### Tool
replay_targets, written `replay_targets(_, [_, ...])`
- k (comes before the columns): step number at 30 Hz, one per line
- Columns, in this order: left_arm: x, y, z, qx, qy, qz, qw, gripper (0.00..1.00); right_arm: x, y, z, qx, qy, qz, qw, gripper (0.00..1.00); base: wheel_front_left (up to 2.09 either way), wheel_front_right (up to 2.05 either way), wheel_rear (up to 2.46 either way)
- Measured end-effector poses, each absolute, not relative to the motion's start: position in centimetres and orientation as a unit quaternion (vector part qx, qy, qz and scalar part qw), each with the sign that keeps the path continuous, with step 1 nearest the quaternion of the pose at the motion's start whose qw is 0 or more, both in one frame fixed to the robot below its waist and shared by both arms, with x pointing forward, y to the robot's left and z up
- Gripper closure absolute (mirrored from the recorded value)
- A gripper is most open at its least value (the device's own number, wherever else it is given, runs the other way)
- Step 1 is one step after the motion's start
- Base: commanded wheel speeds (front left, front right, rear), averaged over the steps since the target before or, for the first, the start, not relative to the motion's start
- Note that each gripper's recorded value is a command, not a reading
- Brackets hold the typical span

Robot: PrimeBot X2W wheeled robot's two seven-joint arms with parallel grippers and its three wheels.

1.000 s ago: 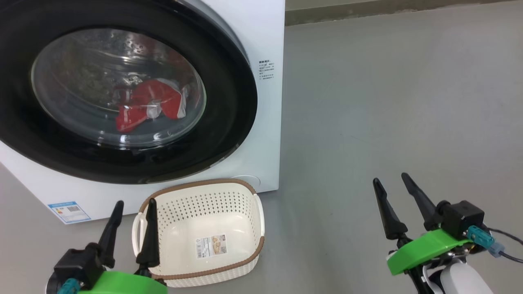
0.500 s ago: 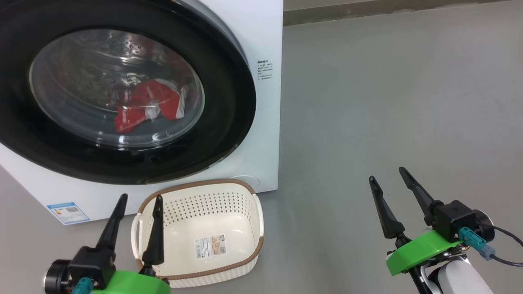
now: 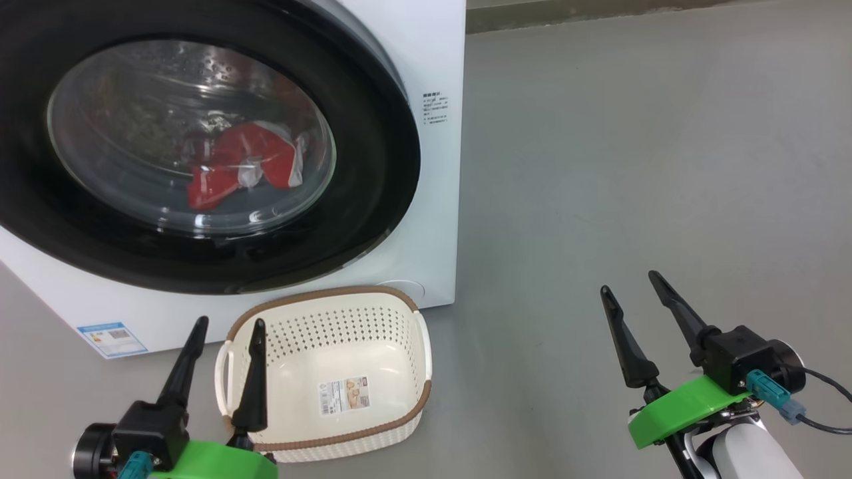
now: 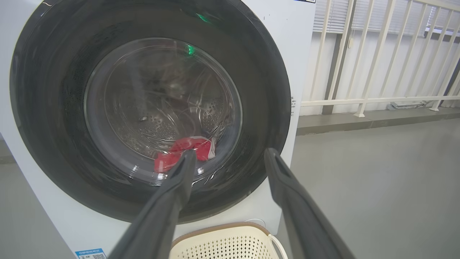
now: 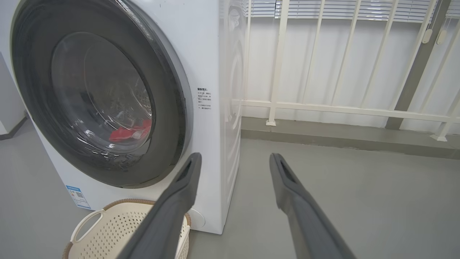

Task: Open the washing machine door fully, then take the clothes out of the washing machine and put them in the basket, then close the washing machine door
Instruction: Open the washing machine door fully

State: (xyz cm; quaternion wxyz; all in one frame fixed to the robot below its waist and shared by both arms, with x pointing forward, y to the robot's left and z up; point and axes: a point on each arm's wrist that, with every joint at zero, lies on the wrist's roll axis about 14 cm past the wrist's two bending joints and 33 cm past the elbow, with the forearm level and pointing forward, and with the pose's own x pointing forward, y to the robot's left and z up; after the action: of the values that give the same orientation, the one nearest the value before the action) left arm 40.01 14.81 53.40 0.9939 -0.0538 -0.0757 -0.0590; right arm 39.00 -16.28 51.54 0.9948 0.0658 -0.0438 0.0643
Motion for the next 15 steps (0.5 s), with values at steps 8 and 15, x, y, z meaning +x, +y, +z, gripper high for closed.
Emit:
replay_targets(8, [40.3, 15.3, 53.0, -0.063, -0.071, -0.052, 0.994, 0.0, 40.3, -15.2, 51.7, 0.06, -0.044, 0.084, 0.994, 1.0, 0.0, 0.0, 0.0])
replay_targets(15, [41.4, 15.7, 52.7, -0.08, -0.068, -0.044, 0.994, 0.0, 42.9, -14.8, 52.5, 0.106, -0.055, 0.084, 0.989, 1.0, 0.0, 0.0, 0.0])
